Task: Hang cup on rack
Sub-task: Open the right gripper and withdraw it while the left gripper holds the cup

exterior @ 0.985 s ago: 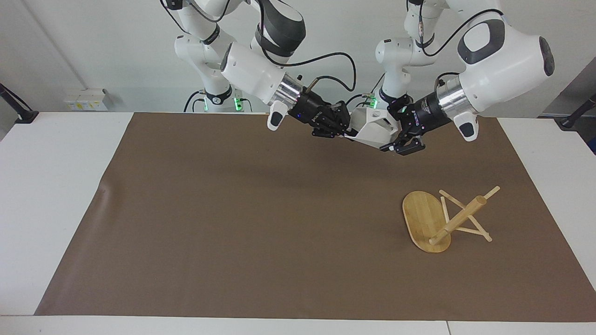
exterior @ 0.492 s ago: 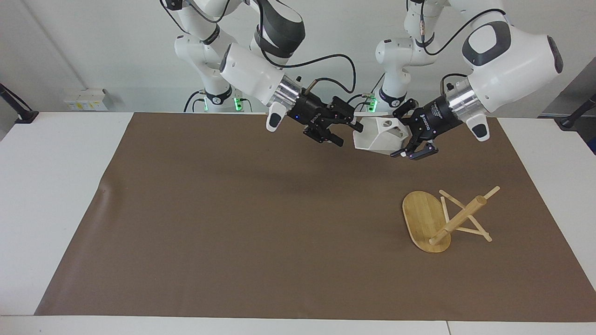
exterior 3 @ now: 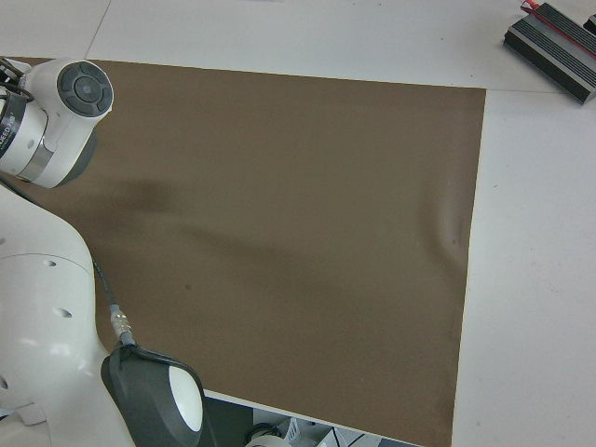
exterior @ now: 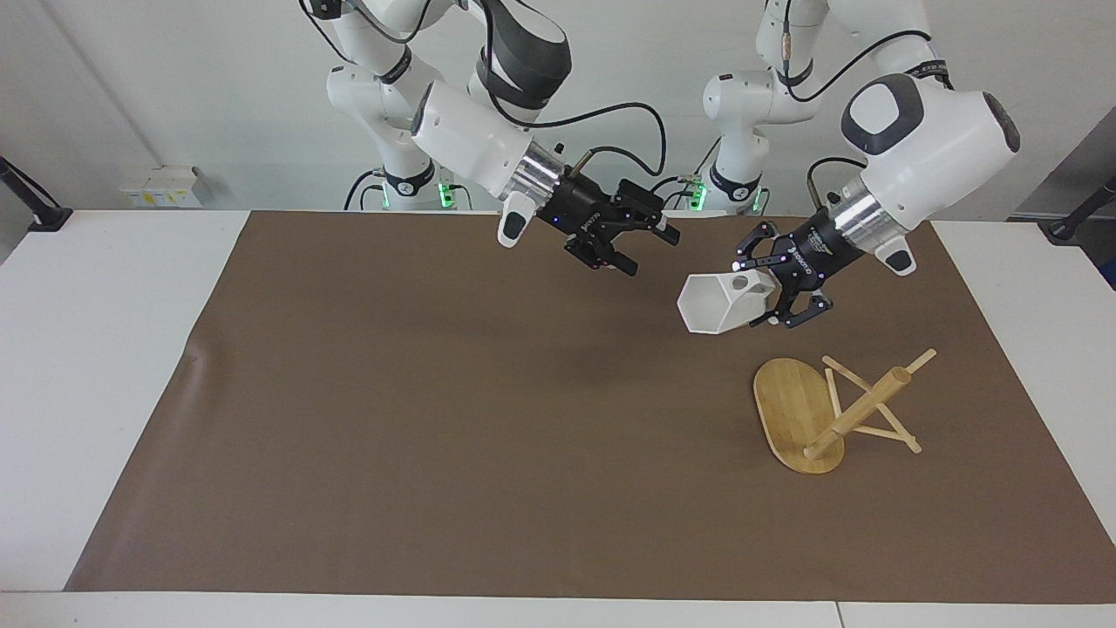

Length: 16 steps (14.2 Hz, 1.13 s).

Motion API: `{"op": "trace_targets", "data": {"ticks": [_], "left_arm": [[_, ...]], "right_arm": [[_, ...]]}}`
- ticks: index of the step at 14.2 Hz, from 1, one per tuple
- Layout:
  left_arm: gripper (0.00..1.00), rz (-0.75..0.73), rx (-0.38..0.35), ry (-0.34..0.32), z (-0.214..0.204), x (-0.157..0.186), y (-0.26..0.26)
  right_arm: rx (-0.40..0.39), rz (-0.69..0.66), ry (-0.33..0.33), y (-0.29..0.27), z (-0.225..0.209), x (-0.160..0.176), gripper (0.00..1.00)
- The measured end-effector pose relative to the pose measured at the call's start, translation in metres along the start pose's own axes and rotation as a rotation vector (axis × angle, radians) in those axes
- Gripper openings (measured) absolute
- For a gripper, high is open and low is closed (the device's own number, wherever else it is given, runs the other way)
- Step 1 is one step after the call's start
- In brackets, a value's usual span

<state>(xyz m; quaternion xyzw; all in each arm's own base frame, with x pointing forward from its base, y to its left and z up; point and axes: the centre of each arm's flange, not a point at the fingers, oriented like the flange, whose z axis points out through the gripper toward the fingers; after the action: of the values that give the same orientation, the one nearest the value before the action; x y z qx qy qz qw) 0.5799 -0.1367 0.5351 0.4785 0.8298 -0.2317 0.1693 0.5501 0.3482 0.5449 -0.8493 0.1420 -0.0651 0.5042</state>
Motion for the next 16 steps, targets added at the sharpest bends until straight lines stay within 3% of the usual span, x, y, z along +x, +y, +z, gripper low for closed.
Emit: {"op": "trace_targets", "data": {"ticks": [7, 12, 16], "left_arm": [[0.7, -0.198, -0.09, 0.012, 0.01, 0.039, 0.019], [0.7, -0.293, -0.127, -0.001, 0.011, 0.057, 0.029], [0.7, -0.355, -0.152, -0.015, 0.012, 0.062, 0.033]], "right_arm": [[-0.063, -0.103, 0.043, 0.009, -0.011, 0.019, 1.0], [-0.255, -0.276, 0.131, 0.033, -0.044, 0.064, 1.0], [-0.445, -0.408, 0.101, 0.069, -0.076, 0.099, 1.0]]}}
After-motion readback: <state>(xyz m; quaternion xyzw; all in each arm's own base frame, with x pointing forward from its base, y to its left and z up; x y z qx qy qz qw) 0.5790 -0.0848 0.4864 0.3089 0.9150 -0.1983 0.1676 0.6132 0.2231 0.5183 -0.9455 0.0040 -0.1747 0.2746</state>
